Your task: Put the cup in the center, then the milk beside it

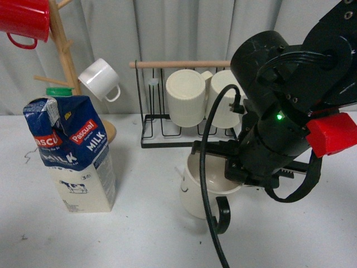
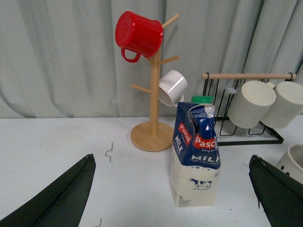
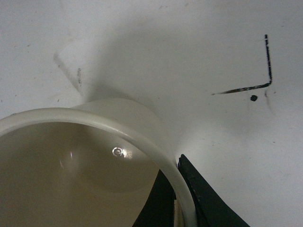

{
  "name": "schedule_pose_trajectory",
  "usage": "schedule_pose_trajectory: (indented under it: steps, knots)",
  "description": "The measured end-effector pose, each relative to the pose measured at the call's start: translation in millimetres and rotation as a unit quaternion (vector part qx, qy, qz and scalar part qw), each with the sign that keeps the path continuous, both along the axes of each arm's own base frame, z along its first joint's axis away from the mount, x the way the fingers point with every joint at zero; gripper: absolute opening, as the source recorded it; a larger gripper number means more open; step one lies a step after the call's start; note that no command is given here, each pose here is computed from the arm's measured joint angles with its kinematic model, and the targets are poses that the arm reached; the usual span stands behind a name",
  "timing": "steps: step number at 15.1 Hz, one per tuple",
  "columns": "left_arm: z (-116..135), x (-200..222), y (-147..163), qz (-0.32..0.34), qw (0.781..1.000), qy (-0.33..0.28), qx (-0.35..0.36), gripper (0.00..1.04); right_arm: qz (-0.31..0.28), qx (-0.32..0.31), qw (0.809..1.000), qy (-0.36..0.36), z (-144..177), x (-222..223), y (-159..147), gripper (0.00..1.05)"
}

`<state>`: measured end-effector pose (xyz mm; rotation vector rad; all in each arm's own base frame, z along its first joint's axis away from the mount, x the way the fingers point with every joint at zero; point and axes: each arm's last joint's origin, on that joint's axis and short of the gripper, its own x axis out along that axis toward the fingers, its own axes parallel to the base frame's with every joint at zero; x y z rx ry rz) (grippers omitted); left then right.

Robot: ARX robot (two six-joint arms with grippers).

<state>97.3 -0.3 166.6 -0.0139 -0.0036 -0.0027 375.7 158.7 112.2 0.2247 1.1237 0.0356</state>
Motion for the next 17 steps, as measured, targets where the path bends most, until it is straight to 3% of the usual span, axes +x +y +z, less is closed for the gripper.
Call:
schedule_pose_trajectory:
  steps: [11,13,17]
  knots:
    - [0.0,0.0,0.0,0.0,1.0,0.0,0.0,0.98,-0.012,-0.032,0.999,0.003,0.5,3.3,0.5,0.06]
    - [0.0,0.0,0.0,0.0,1.0,0.0,0.0,0.98,-0.007,-0.021,1.0,0.001,1.8,5.3,2.0,0.33]
    - [0.0,0.0,0.0,0.0,1.0,0.0,0.0,0.98,-0.002,-0.007,1.0,-0.006,8.5,8.6,4.5,0.73]
